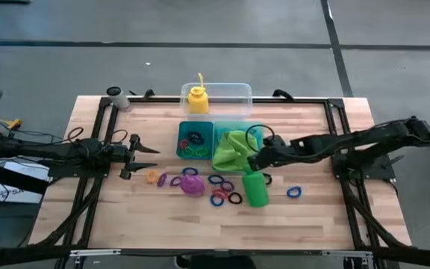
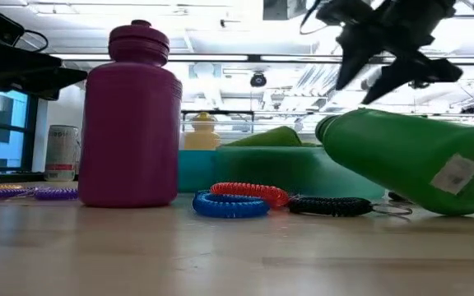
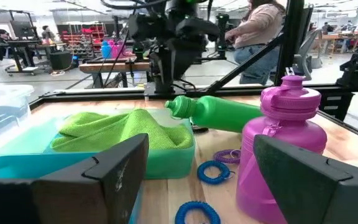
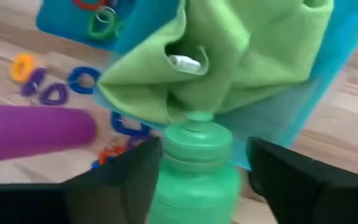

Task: Pick & Place Sports Items
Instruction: Put the green tumbler into the transparent bin

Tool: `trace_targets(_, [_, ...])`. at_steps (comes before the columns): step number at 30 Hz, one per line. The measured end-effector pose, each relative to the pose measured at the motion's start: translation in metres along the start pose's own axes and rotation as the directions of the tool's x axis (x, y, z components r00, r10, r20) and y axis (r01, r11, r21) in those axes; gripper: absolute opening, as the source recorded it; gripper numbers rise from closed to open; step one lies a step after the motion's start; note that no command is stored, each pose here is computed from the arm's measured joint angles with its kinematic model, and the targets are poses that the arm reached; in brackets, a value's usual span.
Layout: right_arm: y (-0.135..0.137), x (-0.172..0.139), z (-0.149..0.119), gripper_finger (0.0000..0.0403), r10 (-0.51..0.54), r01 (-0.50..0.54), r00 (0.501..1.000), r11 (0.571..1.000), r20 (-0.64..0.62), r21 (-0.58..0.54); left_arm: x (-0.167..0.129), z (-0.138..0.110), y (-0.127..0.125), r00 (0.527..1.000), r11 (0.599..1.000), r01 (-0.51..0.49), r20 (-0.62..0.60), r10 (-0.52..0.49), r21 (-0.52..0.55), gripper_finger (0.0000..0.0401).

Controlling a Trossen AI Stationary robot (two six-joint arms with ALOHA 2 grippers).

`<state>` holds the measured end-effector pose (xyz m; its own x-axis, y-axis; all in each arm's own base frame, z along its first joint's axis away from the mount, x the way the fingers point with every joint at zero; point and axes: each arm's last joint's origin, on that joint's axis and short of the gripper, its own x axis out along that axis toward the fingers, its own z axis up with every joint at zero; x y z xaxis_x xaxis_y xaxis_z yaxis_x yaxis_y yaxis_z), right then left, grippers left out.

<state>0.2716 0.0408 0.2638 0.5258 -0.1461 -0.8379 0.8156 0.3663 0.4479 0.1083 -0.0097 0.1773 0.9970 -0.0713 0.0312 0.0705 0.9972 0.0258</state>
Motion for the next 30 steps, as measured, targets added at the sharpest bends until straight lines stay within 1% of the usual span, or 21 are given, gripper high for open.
trace_targets(4, [0.002,0.000,0.000,0.0255,0.013,-0.013,0.999,1.000,0.030,0.023,0.000,0.000,0.000,1.000,1.000,0.001,0.000,-0.001,0.000,0.0236])
trace_targets(8, [0.006,-0.003,-0.006,0.0315,0.028,-0.028,0.995,1.000,0.101,0.003,0.000,0.000,0.000,1.000,1.000,0.000,0.000,0.000,0.000,0.0236])
trace_targets(10, [0.008,-0.003,-0.009,0.0339,0.036,-0.035,0.991,0.999,0.130,-0.008,0.000,0.000,0.000,1.000,1.000,0.000,0.000,0.000,0.000,0.0236])
trace_targets(13, [0.009,0.000,-0.014,0.0364,0.033,-0.030,0.991,0.999,0.130,-0.022,0.000,0.000,0.000,1.000,1.000,0.000,-0.001,0.000,0.000,0.0236])
trace_targets(17, [0.013,0.006,-0.020,0.0377,0.037,-0.034,0.991,0.999,0.125,-0.023,0.000,0.000,0.000,1.000,1.000,0.000,0.000,0.000,0.000,0.0236])
trace_targets(30, [0.015,0.042,-0.034,0.0378,-0.052,0.056,0.996,0.997,0.072,-0.055,0.000,0.000,0.000,1.000,1.000,0.000,0.000,0.000,0.000,0.0236])
